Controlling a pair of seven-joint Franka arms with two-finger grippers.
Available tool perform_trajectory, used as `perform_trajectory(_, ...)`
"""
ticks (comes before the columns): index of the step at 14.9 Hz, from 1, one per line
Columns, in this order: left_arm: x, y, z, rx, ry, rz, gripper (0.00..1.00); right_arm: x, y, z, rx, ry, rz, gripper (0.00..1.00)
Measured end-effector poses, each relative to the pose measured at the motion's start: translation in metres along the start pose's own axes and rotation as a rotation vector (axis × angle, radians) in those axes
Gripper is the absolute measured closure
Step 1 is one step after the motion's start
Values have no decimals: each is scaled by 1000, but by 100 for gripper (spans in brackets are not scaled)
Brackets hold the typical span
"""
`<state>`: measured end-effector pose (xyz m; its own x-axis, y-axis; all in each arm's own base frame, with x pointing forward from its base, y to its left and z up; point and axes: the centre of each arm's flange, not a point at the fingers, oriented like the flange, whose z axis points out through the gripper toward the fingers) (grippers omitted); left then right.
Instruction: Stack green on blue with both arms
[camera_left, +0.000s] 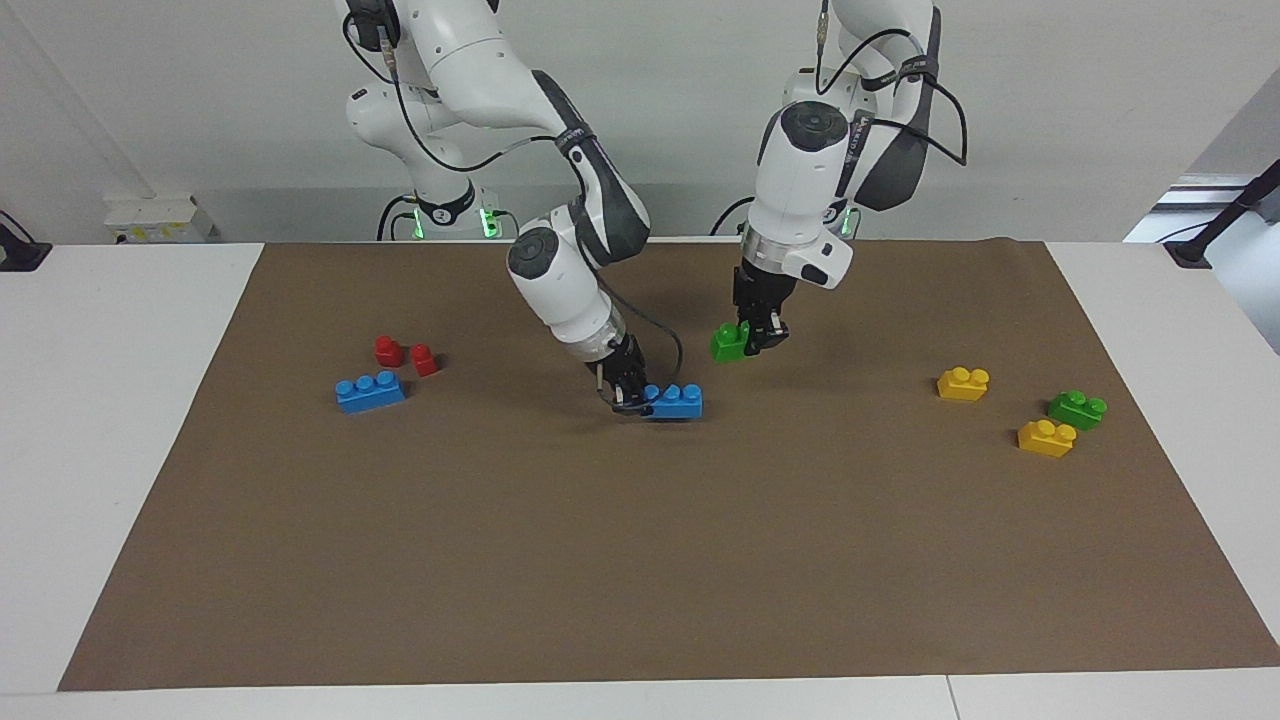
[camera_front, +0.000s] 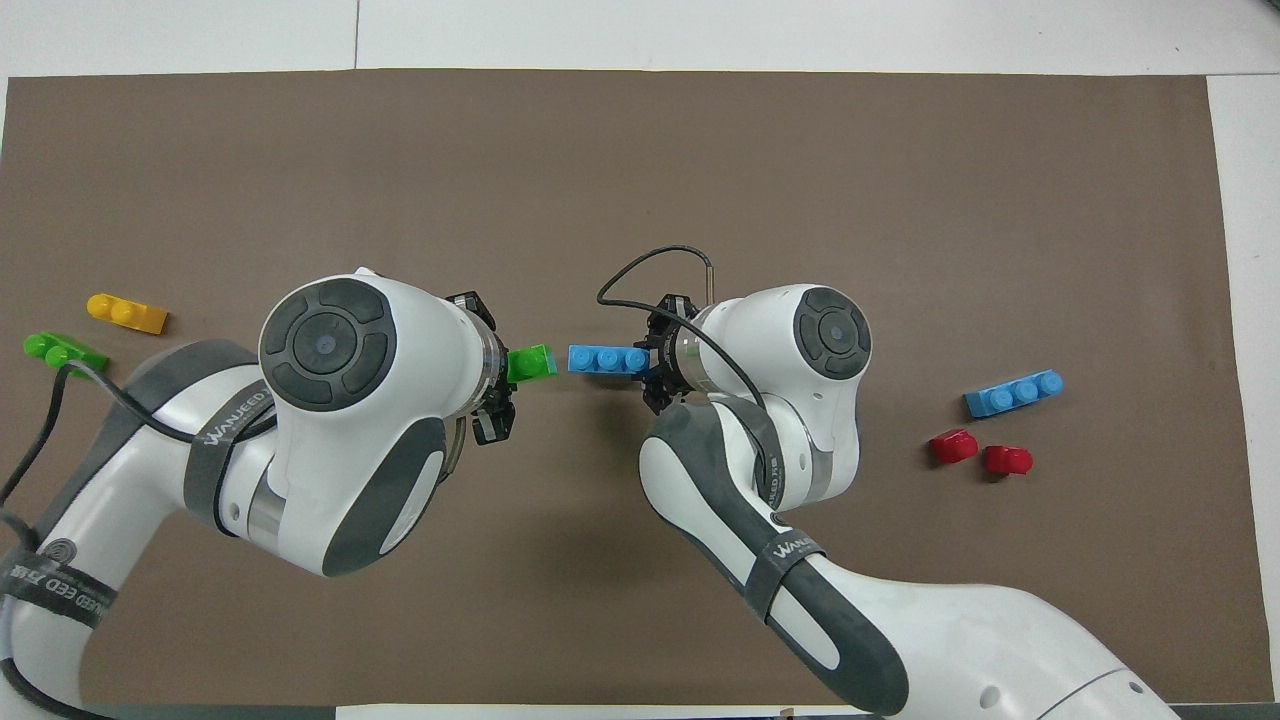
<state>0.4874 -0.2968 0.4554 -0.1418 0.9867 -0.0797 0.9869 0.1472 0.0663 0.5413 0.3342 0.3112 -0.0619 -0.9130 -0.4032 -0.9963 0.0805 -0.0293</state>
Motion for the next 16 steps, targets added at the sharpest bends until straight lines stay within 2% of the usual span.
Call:
perform_trajectory(11, -26, -3, 59, -14, 3, -15, 66, 7, 5, 18, 13, 16, 16, 65)
perform_trajectory(16, -45, -6, 87, -33, 26, -20, 66, 7, 5, 18, 13, 16, 16, 65)
